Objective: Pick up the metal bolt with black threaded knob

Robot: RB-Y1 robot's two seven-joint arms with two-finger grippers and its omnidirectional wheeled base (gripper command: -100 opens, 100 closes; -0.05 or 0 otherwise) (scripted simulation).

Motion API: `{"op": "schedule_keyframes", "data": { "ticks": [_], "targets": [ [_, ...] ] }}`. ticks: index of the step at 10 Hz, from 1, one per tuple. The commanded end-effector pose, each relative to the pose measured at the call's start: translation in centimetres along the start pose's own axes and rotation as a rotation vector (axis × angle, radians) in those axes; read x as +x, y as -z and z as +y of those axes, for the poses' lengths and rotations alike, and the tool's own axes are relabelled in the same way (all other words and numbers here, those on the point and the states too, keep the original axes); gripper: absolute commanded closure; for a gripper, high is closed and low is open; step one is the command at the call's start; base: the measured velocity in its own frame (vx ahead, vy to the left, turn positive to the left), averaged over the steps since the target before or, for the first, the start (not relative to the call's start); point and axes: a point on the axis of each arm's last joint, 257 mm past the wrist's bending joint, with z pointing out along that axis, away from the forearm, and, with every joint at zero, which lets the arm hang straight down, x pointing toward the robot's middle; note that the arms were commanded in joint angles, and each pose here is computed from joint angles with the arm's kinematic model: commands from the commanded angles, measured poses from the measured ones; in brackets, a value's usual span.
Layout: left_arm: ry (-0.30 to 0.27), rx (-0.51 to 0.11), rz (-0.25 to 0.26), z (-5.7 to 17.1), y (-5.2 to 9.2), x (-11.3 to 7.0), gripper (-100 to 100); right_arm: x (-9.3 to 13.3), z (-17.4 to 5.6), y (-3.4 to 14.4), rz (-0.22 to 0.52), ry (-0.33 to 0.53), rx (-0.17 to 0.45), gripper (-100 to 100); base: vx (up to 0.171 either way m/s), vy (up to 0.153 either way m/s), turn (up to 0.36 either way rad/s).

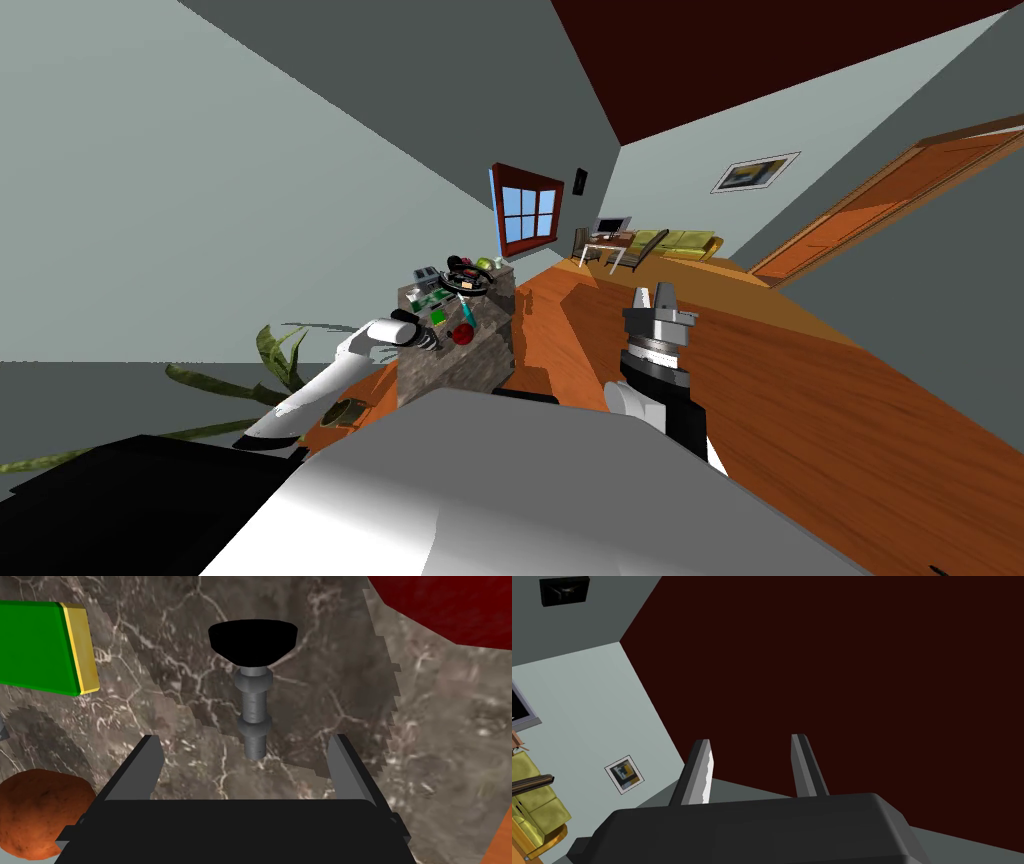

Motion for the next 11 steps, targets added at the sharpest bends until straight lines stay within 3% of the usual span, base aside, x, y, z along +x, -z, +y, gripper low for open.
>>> {"op": "schedule_keyframes", "data": {
  "ticks": [1,2,3,4,5,7,8,9,11],
  "targets": [
    [0.028,-0.03,-0.024,0.4,0.0,-0.7,-100,0.0,0.0,0.0,0.0,0.0,0.0,0,0.008,0.001,-0.08],
    [0.046,-0.055,-0.039,1.0,0.0,-1.2,-100,0.0,0.0,0.0,0.0,0.0,0.0,0,0.003,0.006,-0.087],
    [0.034,-0.039,-0.028,0.7,-0.1,-0.9,-100,0.0,0.0,0.0,0.0,0.0,0.0,0,-0.004,0.004,-0.017],
    [0.037,-0.043,-0.031,0.7,-0.1,-1.0,0,0.0,0.0,0.0,0.0,0.0,0.0,0,0.0,0.0,0.0],
    [0.041,-0.041,-0.031,0.8,-0.9,-1.4,-100,0.0,0.0,0.0,0.0,0.0,0.0,0,0.005,-0.003,-0.015],
    [0.044,-0.041,-0.032,0.9,-2.0,-1.9,-100,0.0,0.0,0.0,0.0,0.0,0.0,0,0.007,-0.004,-0.02],
    [0.044,-0.042,-0.033,0.9,-1.6,-1.8,-100,0.0,0.0,0.0,0.0,0.0,0.0,0,0.0,0.0,0.0],
    [0.043,-0.041,-0.031,0.9,-1.6,-1.8,100,0.0,0.0,0.0,0.0,0.0,0.0,0,0.0,0.0,0.0],
    [0.043,-0.04,-0.031,0.8,-1.6,-1.8,100,0.0,0.0,0.0,0.0,0.0,0.0,0,0.0,0.0,0.0]
  ]
}}
